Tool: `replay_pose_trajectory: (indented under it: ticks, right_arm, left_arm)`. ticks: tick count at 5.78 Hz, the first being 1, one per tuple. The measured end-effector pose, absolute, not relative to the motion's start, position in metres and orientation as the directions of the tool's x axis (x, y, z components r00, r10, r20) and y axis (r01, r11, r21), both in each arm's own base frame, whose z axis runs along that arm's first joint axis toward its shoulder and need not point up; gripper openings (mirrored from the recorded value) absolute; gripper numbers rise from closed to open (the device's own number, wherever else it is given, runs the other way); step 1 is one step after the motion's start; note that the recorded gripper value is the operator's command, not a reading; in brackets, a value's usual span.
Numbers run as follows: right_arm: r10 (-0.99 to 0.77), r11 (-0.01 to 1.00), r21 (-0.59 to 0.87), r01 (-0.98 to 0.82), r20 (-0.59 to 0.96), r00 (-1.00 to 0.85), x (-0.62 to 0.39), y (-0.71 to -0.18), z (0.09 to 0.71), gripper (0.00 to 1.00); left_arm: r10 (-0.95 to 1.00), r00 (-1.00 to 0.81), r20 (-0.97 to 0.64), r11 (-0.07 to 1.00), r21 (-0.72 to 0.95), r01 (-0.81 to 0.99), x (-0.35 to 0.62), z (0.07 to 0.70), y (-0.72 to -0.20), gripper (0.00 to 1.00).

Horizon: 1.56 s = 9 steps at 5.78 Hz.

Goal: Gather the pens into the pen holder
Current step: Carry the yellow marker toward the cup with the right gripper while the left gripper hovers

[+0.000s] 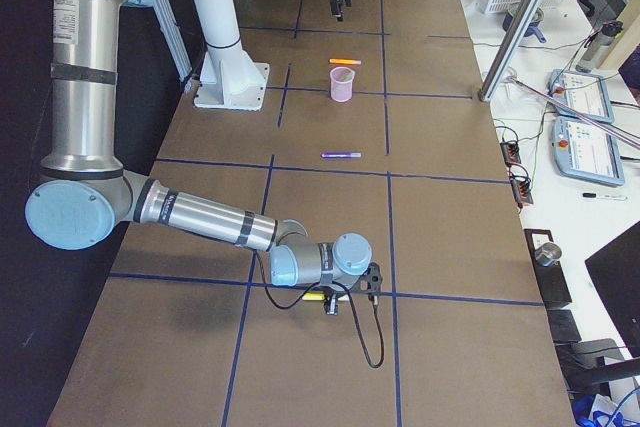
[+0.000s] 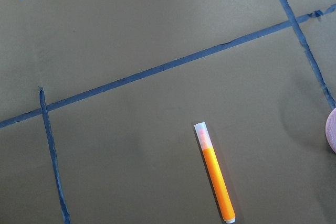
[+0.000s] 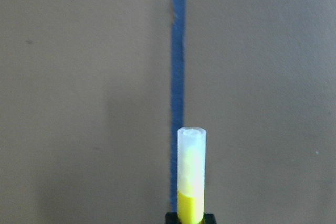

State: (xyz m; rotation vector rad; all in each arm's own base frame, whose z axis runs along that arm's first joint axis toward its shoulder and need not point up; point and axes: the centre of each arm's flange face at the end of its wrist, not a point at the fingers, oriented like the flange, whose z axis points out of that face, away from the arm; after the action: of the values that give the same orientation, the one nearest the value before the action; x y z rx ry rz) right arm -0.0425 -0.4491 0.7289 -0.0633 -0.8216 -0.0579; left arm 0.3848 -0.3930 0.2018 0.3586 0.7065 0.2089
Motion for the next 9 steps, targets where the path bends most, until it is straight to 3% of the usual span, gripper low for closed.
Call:
replay_pose_trajectory:
  ticks: [3,5,9]
  right_arm:
    - [-0.120,0.984,0.176,-0.030,0.774,0.622,-0.070,-0.468,0.570,0.00]
    - [-0.158,0.943,0.287,-0.167,0.830,0.534,-0.163,-0.455,0.476,0.00]
    - [-0.188,0.848,0.312,-0.428,0.933,0.308,-0.346,-0.423,0.286,0.00]
  left_arm:
    - [0.302,0.750,-0.589,0.922,0.381,-0.072,0.379,0.212,-0.389,0.98]
    - [0.302,0.748,-0.591,0.927,0.364,-0.087,0.381,0.218,-0.387,0.98]
    - [0.302,0.742,-0.599,0.936,0.336,-0.109,0.385,0.226,-0.384,0.99]
